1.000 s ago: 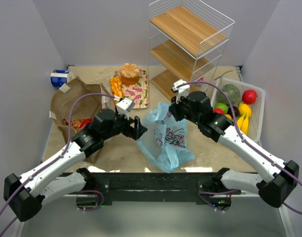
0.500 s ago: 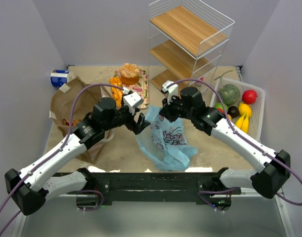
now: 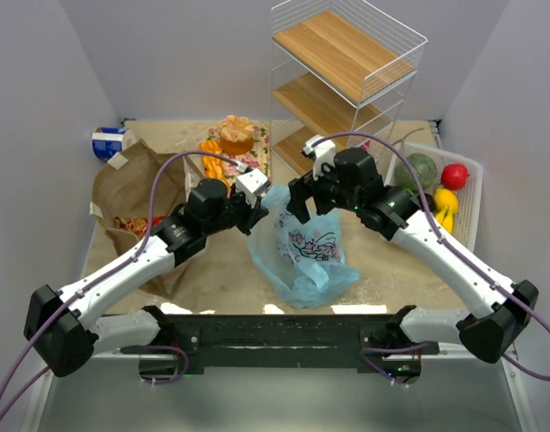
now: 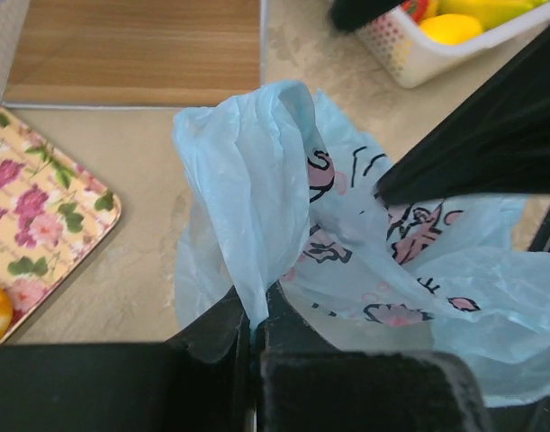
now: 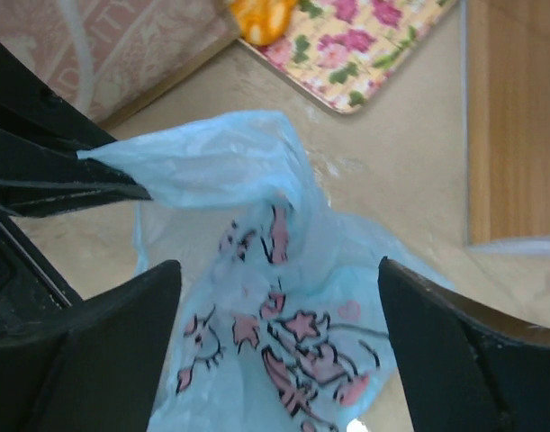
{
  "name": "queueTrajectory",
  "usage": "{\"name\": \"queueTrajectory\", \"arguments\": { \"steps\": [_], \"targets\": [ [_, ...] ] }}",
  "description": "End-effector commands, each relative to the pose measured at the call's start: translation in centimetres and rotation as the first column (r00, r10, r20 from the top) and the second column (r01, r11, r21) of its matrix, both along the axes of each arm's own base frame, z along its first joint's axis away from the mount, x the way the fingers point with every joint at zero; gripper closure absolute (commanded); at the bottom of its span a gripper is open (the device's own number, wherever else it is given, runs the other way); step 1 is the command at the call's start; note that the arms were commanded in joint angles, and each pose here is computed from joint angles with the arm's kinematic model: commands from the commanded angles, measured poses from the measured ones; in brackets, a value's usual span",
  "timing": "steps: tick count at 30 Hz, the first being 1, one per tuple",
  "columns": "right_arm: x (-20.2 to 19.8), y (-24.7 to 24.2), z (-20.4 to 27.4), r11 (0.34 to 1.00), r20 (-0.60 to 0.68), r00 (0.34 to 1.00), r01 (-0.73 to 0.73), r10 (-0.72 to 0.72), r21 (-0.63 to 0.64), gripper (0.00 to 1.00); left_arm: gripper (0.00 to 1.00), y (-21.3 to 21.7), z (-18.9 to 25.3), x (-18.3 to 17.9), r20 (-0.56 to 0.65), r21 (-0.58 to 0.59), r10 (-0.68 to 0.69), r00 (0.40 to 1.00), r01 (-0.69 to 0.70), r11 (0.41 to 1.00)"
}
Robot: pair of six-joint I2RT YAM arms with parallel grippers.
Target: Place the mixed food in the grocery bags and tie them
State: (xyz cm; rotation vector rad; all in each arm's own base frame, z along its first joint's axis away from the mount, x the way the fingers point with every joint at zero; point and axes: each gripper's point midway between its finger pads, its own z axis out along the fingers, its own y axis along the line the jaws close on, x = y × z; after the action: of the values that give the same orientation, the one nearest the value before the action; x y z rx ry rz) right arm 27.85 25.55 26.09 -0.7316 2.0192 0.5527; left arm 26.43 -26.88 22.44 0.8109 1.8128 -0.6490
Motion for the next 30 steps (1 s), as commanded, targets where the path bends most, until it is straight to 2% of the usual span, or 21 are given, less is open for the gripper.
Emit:
{"name": "queueTrajectory", "arguments": {
  "steps": [1, 2, 4, 5, 7, 8, 10, 11, 12, 13, 15, 16, 20, 25, 30],
  "targets": [
    [0.6, -6.5, 4.3, 0.955, -0.001, 0.955, 0.297, -0.298, -0.011, 0.04, 1.00, 1.2, 2.0, 2.5, 0.085, -0.014, 0.122, 0.989, -0.121, 0.993],
    [1.1, -8.8, 5.2, 0.925, 0.002, 0.925, 0.379, -0.379, 0.011, 0.04, 1.00, 1.3, 2.2, 2.4, 0.093, -0.019, 0.124, 0.988, -0.123, 0.992],
    [1.0, -10.9, 6.4, 0.897, 0.008, 0.898, 0.440, -0.440, 0.036, 0.01, 1.00, 1.6, 2.1, 2.4, 0.105, -0.028, 0.134, 0.985, -0.132, 0.991],
    [1.3, -12.9, 7.0, 0.857, 0.008, 0.858, 0.512, -0.513, 0.055, 0.01, 1.00, 1.8, 1.9, 2.1, 0.104, -0.032, 0.135, 0.985, -0.133, 0.991],
    [1.6, -15.1, 6.6, 0.809, -0.008, 0.810, 0.586, -0.586, 0.046, 0.01, 1.00, 2.0, 1.8, 1.9, 0.096, -0.028, 0.136, 0.986, -0.134, 0.991],
    [2.3, -17.3, 5.9, 0.758, -0.024, 0.759, 0.652, -0.651, 0.038, 0.01, 1.00, 2.2, 2.0, 1.6, 0.102, -0.035, 0.136, 0.985, -0.133, 0.990],
    [3.1, -19.0, 3.3, 0.725, -0.076, 0.724, 0.688, -0.685, 0.013, 0.03, 1.00, 2.3, 2.4, 1.4, 0.113, -0.052, 0.136, 0.984, -0.131, 0.990],
    [3.7, -21.2, 2.2, 0.678, -0.103, 0.676, 0.735, -0.730, 0.010, 0.06, 1.00, 2.4, 2.6, 1.2, 0.116, -0.059, 0.135, 0.984, -0.129, 0.990],
    [4.0, -21.7, 0.5, 0.673, -0.138, 0.667, 0.740, -0.733, 0.005, 0.08, 1.00, 2.4, 2.7, 1.1, 0.114, -0.065, 0.133, 0.985, -0.126, 0.990],
    [4.4, -23.5, -0.4, 0.629, -0.154, 0.622, 0.778, -0.768, 0.005, 0.09, 1.00, 2.4, 2.7, 1.0, 0.109, -0.072, 0.130, 0.986, -0.122, 0.990],
    [5.4, -24.2, -2.7, 0.602, -0.188, 0.596, 0.798, -0.781, 0.031, 0.13, 1.00, 2.1, 2.8, 0.6, 0.106, -0.085, 0.115, 0.988, -0.106, 0.991],
    [5.8, -26.2, -3.6, 0.548, -0.214, 0.543, 0.836, -0.812, 0.042, 0.14, 1.00, 2.1, 2.8, 0.6, 0.104, -0.087, 0.113, 0.988, -0.104, 0.991],
    [6.2, -27.7, -8.9, 0.503, -0.306, 0.482, 0.864, -0.821, 0.011, 0.20, 1.00, 1.9, 2.5, 0.6, 0.093, -0.084, 0.106, 0.990, -0.098, 0.992],
    [6.1, -29.1, -11.8, 0.438, -0.328, 0.413, 0.899, -0.849, -0.002, 0.20, 1.00, 1.8, 2.1, 0.7, 0.083, -0.077, 0.106, 0.991, -0.100, 0.992],
    [6.9, -29.6, -13.3, 0.414, -0.342, 0.393, 0.910, -0.854, 0.010, 0.21, 1.00, 1.6, 1.7, 0.7, 0.074, -0.077, 0.098, 0.992, -0.093, 0.993]
  ]
}}
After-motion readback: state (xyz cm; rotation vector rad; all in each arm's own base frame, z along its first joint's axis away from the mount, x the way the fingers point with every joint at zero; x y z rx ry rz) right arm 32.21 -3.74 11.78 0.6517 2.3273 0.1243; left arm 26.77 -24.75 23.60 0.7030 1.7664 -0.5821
